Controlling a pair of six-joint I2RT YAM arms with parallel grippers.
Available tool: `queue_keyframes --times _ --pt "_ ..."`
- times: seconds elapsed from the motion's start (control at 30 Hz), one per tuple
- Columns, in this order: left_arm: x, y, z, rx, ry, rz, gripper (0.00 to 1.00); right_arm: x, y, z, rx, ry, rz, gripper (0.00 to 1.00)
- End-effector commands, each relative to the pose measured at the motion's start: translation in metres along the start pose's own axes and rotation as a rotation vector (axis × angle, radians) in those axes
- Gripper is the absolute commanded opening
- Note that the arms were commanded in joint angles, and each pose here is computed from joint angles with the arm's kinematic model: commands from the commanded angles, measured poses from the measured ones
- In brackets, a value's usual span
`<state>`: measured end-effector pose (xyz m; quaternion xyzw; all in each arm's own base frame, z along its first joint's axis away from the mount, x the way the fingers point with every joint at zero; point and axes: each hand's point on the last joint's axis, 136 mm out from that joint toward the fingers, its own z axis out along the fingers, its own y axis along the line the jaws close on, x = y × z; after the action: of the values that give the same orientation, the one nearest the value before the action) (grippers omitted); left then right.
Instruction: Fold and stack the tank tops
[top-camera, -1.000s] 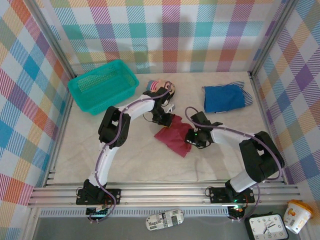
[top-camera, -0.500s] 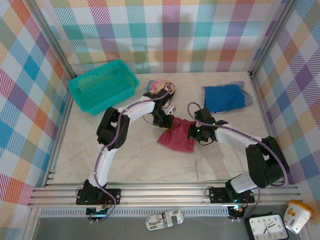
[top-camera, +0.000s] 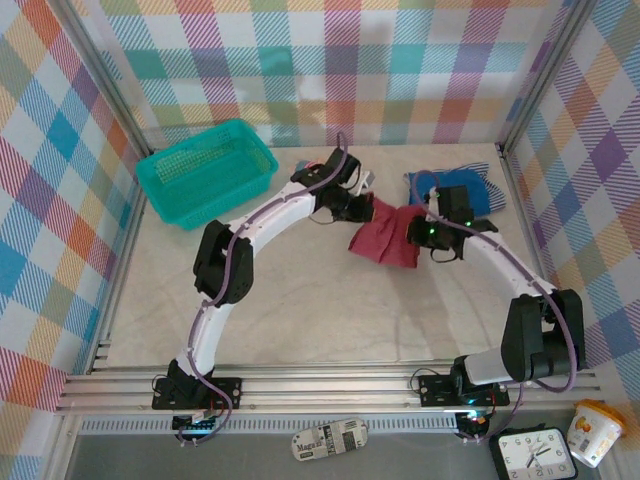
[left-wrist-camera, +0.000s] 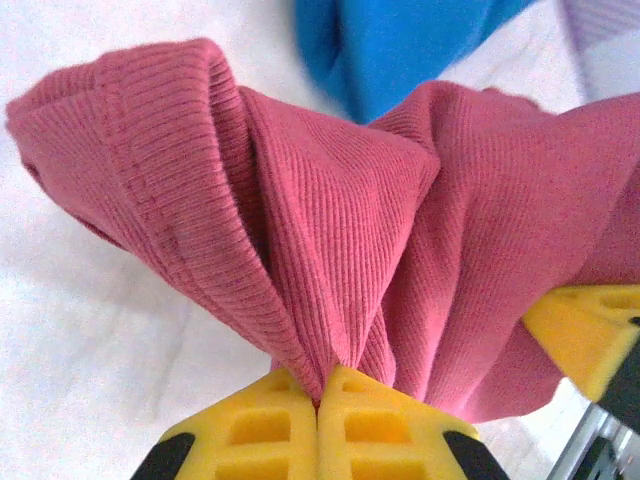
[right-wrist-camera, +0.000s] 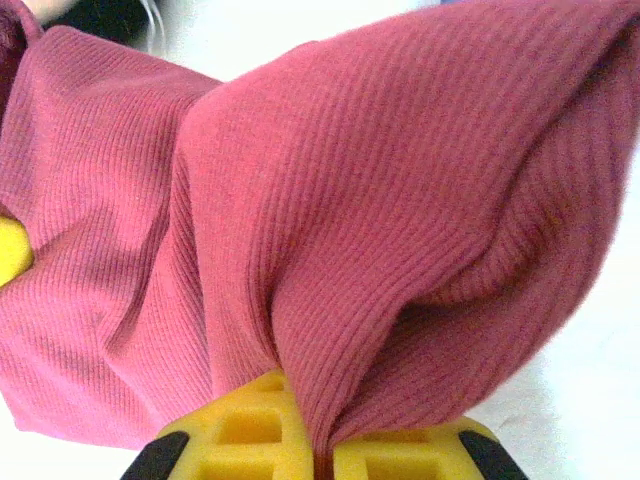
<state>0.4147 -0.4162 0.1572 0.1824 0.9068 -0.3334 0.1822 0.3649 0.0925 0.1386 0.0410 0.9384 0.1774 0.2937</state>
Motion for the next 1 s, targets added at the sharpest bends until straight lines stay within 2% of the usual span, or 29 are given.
queue_keyframes --times 0.0,0.2,0.4,0.63,0.8,0.97 --pt "-0.027 -0.016 0.015 0.046 -0.067 0.01 0.0 -0.034 -0.001 -0.015 -0.015 -0.05 -0.136 0.0" --pt "-0.063 -0.037 0.034 0.105 -0.163 0.043 0.0 -0.091 -0.028 -0.023 0.052 -0.123 -0.219 0.0" --pt "-0.093 -0.046 0.051 0.156 -0.282 0.056 0.0 -0.129 -0.069 -0.016 0.152 -0.128 -0.284 0.0" --pt "-0.094 -0.059 0.077 0.222 -0.317 0.148 0.0 -0.151 -0.103 -0.015 0.205 -0.154 -0.273 0.0" --pt "-0.107 -0.072 0.082 0.298 -0.409 0.201 0.0 -0.157 -0.11 -0.013 0.199 -0.162 -0.271 0.0" --pt "-0.101 -0.061 0.102 0.267 -0.409 0.184 0.0 -0.163 -0.13 0.0 0.221 -0.141 -0.257 0.0"
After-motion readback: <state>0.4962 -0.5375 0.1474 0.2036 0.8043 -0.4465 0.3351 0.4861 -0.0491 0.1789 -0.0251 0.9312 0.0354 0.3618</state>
